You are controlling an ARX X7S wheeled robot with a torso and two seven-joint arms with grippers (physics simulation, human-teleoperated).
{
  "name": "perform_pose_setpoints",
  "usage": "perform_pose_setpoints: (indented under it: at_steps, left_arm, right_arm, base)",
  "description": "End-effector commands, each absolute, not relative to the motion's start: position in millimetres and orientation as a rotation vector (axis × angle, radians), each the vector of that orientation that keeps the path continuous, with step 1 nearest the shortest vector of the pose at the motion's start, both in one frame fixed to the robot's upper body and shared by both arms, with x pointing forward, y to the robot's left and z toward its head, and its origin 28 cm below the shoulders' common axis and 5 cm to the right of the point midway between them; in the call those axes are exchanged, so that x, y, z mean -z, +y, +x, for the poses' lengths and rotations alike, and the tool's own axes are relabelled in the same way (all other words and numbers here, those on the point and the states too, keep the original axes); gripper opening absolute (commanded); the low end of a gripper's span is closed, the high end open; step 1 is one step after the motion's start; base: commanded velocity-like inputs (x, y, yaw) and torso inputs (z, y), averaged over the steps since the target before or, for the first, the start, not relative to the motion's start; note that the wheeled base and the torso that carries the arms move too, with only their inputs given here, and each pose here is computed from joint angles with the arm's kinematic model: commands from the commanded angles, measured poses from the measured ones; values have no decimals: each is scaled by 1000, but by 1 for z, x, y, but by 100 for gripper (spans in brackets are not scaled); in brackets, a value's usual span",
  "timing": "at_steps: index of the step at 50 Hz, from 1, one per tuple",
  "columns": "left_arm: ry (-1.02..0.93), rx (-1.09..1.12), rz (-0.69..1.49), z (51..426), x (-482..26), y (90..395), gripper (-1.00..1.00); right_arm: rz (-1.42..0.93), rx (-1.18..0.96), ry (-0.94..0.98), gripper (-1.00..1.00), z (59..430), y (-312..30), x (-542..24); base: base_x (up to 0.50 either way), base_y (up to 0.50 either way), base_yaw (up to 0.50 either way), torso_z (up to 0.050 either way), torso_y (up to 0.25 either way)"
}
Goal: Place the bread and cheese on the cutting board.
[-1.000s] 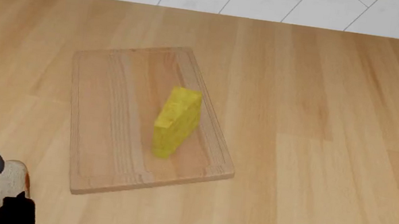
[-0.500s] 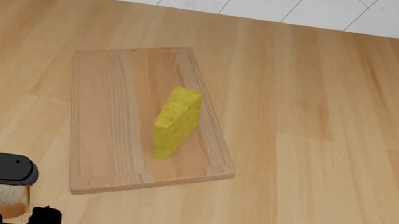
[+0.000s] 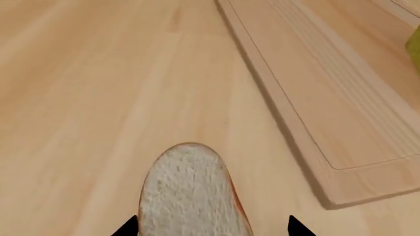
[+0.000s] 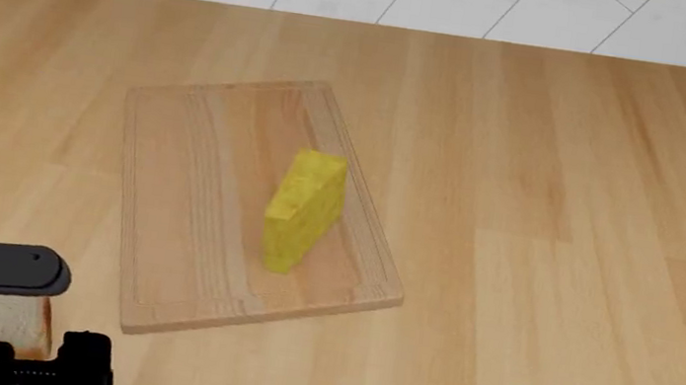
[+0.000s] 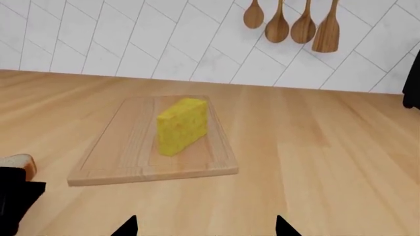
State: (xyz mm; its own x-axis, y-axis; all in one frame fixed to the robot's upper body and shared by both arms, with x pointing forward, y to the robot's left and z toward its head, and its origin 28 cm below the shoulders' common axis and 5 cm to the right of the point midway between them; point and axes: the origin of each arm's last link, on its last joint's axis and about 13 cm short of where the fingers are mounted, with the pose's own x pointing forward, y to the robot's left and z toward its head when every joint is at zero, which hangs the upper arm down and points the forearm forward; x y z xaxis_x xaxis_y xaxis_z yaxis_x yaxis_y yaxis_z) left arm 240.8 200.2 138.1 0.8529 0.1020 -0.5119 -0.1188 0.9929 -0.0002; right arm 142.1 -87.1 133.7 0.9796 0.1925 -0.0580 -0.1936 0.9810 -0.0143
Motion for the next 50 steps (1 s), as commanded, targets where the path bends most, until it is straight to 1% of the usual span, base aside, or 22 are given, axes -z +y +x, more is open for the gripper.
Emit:
perform_pose_setpoints:
  at_steps: [1, 2, 3, 6, 8, 12, 19, 24, 26, 32, 35, 38, 42, 46, 50]
  left_arm:
    - [664, -141, -75, 234, -113, 205, 100]
    - [667, -145, -74, 234, -112, 206, 100]
    - [666, -151, -71, 234, -110, 207, -100]
    - [660, -169, -59, 235, -108, 208, -100]
    - [640, -216, -7, 235, -104, 211, -100]
    - [634, -234, -16, 234, -103, 214, -100]
    - [548, -264, -28, 236, -129, 218, -100]
    - [498, -245, -17, 239, -151, 216, -100]
    - [487, -212, -31, 243, -161, 213, -100]
    - [442, -152, 35, 255, -184, 202, -100]
    - [427, -121, 19, 265, -195, 194, -100]
    - [418, -69, 38, 273, -202, 187, -100]
    - [411, -53, 47, 280, -198, 180, -100]
    - [411, -30, 48, 290, -206, 176, -100]
    - [393, 28, 104, 305, -214, 165, -100]
  right_arm:
    - [-20, -201, 42, 100, 142, -88, -135]
    - [-21, -201, 43, 100, 142, -88, -134]
    - [-22, -202, 44, 100, 142, -87, -134]
    - [-22, -202, 46, 100, 142, -87, -134]
    - [-21, -201, 46, 100, 142, -87, -133]
    - [-23, -203, 48, 100, 141, -87, -133]
    - [-26, -206, 50, 100, 142, -86, -131]
    - [-27, -208, 50, 100, 141, -85, -133]
    - [-25, -208, 49, 100, 141, -85, -132]
    - [-24, -205, 51, 100, 141, -86, -131]
    - [-21, -204, 50, 100, 141, -86, -132]
    - [-21, -202, 48, 100, 140, -87, -133]
    - [-13, -194, 38, 100, 141, -88, -136]
    - [-9, -187, 43, 100, 142, -90, -133]
    - [-5, -181, 45, 100, 142, -91, -135]
  base:
    - [14, 3, 0, 0, 0]
    - [0, 3, 0, 0, 0]
    - [0, 0, 0, 0, 0]
    - [4, 1, 0, 0, 0]
    - [0, 1, 0, 0, 0]
    - [0, 1, 2, 0, 0]
    - [0, 2, 2, 0, 0]
    - [0, 0, 1, 0, 0]
    - [0, 0, 0, 0, 0]
    - [0, 0, 0, 0, 0]
    - [0, 0, 0, 0, 0]
    - [0, 0, 0, 0, 0]
    - [0, 0, 0, 0, 0]
    - [0, 0, 0, 0, 0]
    - [0, 0, 0, 0, 0]
